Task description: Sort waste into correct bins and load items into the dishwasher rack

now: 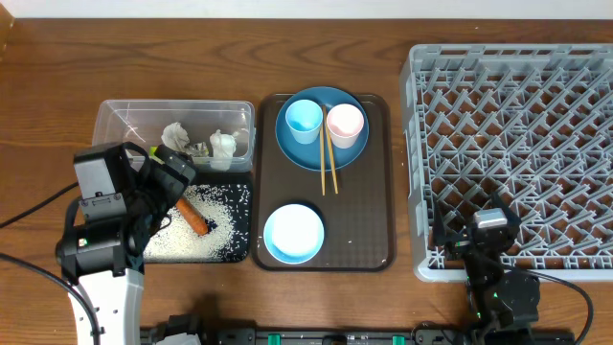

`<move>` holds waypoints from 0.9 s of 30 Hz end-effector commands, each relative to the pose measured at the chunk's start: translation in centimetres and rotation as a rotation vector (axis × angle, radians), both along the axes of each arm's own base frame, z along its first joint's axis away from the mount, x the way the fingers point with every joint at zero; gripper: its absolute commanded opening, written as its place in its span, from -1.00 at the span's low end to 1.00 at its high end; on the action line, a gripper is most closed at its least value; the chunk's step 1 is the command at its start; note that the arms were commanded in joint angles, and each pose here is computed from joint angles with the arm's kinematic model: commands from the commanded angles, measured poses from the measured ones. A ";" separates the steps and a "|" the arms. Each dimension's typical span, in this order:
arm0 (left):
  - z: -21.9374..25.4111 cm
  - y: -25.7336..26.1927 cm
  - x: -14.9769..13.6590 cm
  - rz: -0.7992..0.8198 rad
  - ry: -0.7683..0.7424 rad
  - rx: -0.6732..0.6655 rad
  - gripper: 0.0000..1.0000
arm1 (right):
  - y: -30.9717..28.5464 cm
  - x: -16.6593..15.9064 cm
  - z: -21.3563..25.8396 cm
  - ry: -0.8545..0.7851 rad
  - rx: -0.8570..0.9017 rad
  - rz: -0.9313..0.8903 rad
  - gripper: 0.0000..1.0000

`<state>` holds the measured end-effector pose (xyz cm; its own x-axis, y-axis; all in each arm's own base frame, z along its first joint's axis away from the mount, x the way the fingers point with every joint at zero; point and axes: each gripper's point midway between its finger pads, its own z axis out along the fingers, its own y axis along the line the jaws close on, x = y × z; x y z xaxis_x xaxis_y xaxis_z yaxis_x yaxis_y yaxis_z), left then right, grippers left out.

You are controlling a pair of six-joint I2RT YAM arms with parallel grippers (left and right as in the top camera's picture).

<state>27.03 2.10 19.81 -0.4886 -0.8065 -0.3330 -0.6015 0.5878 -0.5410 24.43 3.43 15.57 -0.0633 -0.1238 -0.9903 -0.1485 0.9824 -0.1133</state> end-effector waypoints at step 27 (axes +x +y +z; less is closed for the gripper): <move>0.6 0.0 0.3 -0.012 -0.015 0.004 0.96 | 2.1 -4.3 13.8 0.113 0.257 0.125 0.99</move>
